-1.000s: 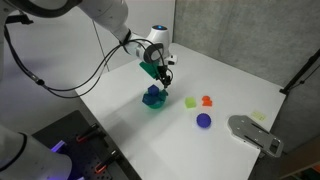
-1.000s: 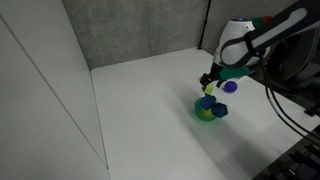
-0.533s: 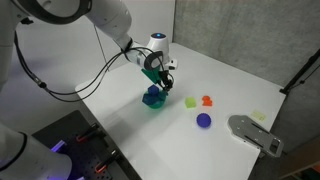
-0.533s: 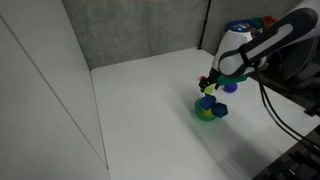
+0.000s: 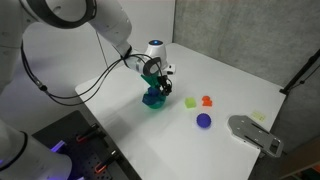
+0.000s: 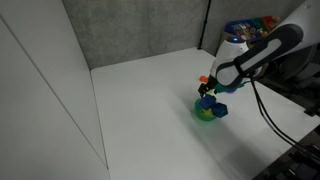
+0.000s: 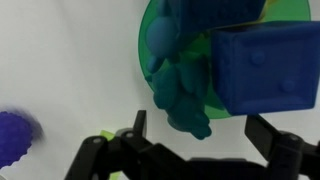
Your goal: Put the green toy from the bowl on top of the yellow block
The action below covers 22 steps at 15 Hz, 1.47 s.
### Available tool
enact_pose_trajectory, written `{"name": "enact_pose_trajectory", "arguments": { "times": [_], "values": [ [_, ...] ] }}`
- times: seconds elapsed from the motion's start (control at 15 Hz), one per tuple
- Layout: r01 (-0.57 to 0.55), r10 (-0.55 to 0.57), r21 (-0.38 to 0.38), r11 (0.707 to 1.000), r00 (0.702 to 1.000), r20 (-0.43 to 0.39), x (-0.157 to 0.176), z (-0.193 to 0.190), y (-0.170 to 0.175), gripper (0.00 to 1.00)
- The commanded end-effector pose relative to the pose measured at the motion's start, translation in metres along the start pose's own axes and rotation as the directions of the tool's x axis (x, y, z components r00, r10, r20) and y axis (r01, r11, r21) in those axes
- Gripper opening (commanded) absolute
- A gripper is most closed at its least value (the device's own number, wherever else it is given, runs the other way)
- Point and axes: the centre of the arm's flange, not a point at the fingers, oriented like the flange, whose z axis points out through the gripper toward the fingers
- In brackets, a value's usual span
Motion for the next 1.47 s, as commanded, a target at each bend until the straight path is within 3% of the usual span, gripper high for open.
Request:
{"name": "enact_pose_trajectory", "arguments": {
  "times": [0.0, 0.13, 0.2, 0.27, 0.47, 0.87, 1.07, 1.4],
  "values": [
    [-0.013, 0.012, -0.048, 0.999, 1.000, -0.014, 0.002, 0.003, -0.001, 1.00],
    [-0.010, 0.009, -0.071, 0.997, 1.000, -0.018, 0.001, 0.002, 0.001, 1.00],
    [-0.011, 0.009, -0.078, 0.997, 1.000, -0.022, 0.001, 0.001, 0.001, 0.93],
    [-0.011, 0.009, -0.084, 0.996, 1.000, -0.024, 0.001, 0.001, 0.001, 0.74],
    [-0.017, 0.015, -0.084, 0.996, 1.000, -0.024, 0.001, 0.001, 0.001, 0.63],
    [-0.018, 0.017, -0.070, 0.997, 1.000, -0.020, -0.003, 0.001, 0.000, 0.13],
    [-0.019, 0.018, -0.045, 0.999, 1.000, -0.023, 0.000, -0.016, -0.002, 0.07],
    [-0.027, 0.026, -0.014, 1.000, 0.996, -0.086, 0.008, -0.053, -0.008, 0.09]
  ]
}}
